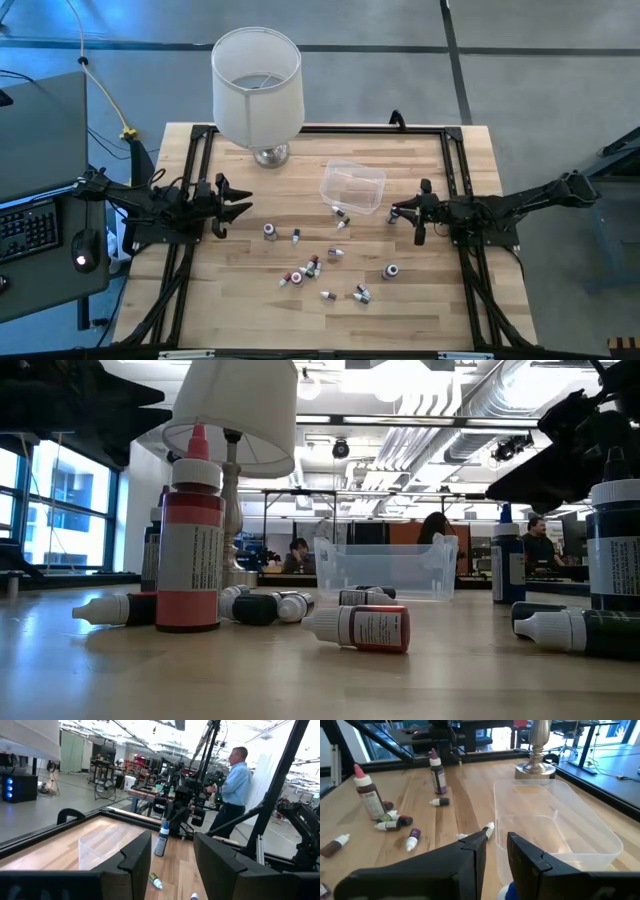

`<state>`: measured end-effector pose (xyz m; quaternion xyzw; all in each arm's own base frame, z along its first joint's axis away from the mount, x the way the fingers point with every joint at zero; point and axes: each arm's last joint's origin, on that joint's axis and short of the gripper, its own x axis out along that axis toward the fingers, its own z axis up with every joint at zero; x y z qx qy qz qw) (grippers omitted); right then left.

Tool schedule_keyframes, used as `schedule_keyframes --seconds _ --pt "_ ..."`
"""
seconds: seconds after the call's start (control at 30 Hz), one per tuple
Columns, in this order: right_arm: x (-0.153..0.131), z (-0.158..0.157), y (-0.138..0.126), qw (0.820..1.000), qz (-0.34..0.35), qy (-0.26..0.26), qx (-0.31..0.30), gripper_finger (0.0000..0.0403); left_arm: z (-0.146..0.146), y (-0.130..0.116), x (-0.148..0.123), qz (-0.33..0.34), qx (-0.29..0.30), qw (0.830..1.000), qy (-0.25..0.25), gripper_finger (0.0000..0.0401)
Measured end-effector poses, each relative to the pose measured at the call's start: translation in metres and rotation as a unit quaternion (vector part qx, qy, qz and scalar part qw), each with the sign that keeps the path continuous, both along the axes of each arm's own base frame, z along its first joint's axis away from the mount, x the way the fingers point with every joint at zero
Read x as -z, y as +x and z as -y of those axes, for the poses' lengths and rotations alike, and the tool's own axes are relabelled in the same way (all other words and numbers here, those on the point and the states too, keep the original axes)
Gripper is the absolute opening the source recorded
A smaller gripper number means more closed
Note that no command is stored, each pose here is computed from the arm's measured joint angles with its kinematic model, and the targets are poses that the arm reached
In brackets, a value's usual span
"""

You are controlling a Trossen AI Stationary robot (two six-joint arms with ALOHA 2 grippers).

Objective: Pick & Place food coloring
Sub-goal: Put the large blue food coloring bottle into the transparent bin

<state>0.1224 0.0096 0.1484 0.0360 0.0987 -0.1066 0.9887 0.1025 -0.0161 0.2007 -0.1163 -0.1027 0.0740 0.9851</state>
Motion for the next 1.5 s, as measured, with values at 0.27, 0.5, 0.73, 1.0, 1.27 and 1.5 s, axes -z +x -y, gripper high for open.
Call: schedule_keyframes --seconds 0.27,0.5,0.73,1.0,1.27,1.5 --pt "0.003 0.002 -0.001 0.999 -0.021 -0.012 0.034 0.0071 0.000 0.000 0.000 0.000 0.000 1.000 0.000 0.0147" --pt "0.000 0.002 0.000 0.999 -0.008 -0.028 0.025 0.0071 0.000 0.000 0.000 0.000 0.001 1.000 0.000 0.0147" --pt "-0.002 0.001 0.000 0.999 0.002 -0.031 0.014 0.0071 0.000 0.000 0.000 0.000 0.001 1.000 0.000 0.0147" --pt "0.012 0.002 -0.004 0.998 -0.056 0.019 0.033 0.0071 0.000 0.000 -0.001 0.002 0.001 1.000 0.000 0.0147" --pt "0.013 0.001 -0.004 0.997 -0.062 0.032 0.020 0.0071 0.000 0.000 -0.001 0.002 0.001 1.000 -0.001 0.0147" --pt "0.013 0.001 -0.004 0.997 -0.061 0.041 0.022 0.0038 0.000 0.000 -0.001 0.002 0.001 1.000 -0.001 0.0147"
